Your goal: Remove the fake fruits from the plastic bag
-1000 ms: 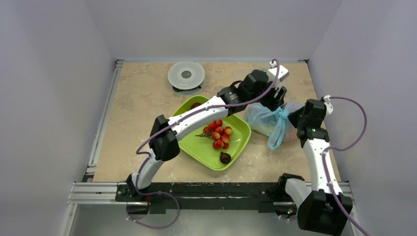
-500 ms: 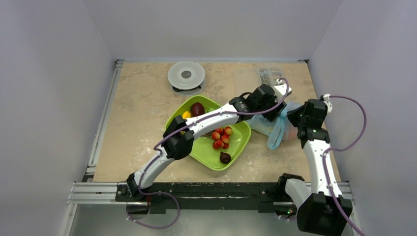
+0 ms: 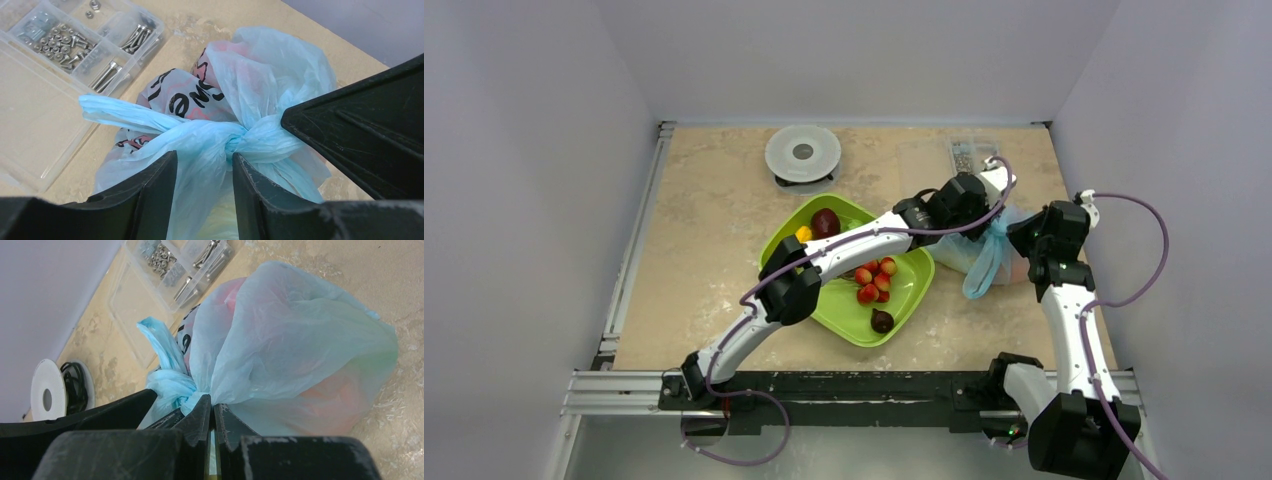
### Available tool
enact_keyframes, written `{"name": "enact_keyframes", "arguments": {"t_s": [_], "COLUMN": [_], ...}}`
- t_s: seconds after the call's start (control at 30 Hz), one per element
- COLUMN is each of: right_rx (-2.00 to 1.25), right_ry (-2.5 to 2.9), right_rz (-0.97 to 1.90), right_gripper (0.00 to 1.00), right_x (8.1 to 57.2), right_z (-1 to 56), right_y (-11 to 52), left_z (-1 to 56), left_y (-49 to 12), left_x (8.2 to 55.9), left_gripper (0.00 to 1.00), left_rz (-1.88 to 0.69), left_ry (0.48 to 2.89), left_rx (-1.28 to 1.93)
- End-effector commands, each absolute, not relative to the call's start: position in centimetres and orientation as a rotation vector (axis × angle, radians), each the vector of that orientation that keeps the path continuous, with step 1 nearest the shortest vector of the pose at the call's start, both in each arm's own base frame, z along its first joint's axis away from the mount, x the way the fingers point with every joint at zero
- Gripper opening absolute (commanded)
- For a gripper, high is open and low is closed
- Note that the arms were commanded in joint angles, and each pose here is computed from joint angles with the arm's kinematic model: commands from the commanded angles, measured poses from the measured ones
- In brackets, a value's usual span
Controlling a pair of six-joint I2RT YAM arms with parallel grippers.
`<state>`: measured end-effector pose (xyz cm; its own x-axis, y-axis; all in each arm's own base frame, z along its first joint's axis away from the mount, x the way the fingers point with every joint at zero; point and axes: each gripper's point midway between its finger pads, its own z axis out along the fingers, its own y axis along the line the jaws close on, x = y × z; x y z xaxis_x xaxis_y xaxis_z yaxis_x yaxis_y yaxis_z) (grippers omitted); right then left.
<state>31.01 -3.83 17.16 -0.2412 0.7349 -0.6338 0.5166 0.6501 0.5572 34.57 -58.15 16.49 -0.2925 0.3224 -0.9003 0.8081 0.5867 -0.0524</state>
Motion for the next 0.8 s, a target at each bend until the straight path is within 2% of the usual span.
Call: {"name": "enact_keyframes", "arguments": {"t_s": [0.0, 0.07, 0.13, 0.3, 0.33, 0.47, 0.57, 0.73, 0.77], "right_rx": [0.926, 0.924, 0.926, 0.971, 1.012, 1.246, 1.379, 1.194, 1.154], "right_ry": [1.849, 1.843, 1.847, 1.85, 1.849, 1.813, 1.819, 1.896, 1.896], "right_rz": [0.323, 0.325, 0.325, 0.25, 0.2, 0.066, 0.197, 0.292, 0.274], "right_gripper": [0.0, 0.0, 0.0, 0.0, 0.0, 0.0, 0.0, 0.0, 0.04], "right_x": [31.9, 32.1, 32.1, 31.5, 31.2, 29.5, 29.0, 30.6, 30.6], "right_z": [19.5, 19.6, 19.5, 19.1, 18.8, 17.2, 15.0, 16.3, 17.0], "right_y": [-3.7, -3.7, -3.7, -4.8, -5.5, -9.1, -10.1, -8.8, -8.7], "left_z": [19.9, 19.1, 18.7, 19.2, 19.5, 21.9, 22.7, 23.9, 23.7], "left_y": [-57.6, -58.1, -58.3, -56.6, -55.9, -51.6, -48.4, -50.1, -50.7], "left_x": [36.6, 36.4, 36.3, 37.6, 37.9, 39.2, 40.2, 38.3, 37.8], "left_gripper": [0.44, 0.44, 0.38, 0.02, 0.0, 0.0, 0.0, 0.0, 0.0], "left_rz": [-0.614, -0.633, -0.65, -0.536, -0.513, -0.56, -0.73, -0.996, -1.045], "left_ry": [1.805, 1.826, 1.834, 1.833, 1.834, 1.851, 1.915, 1.883, 1.891], "left_rx": [0.82, 0.817, 0.816, 0.772, 0.757, 0.564, 0.368, 0.358, 0.35]}}
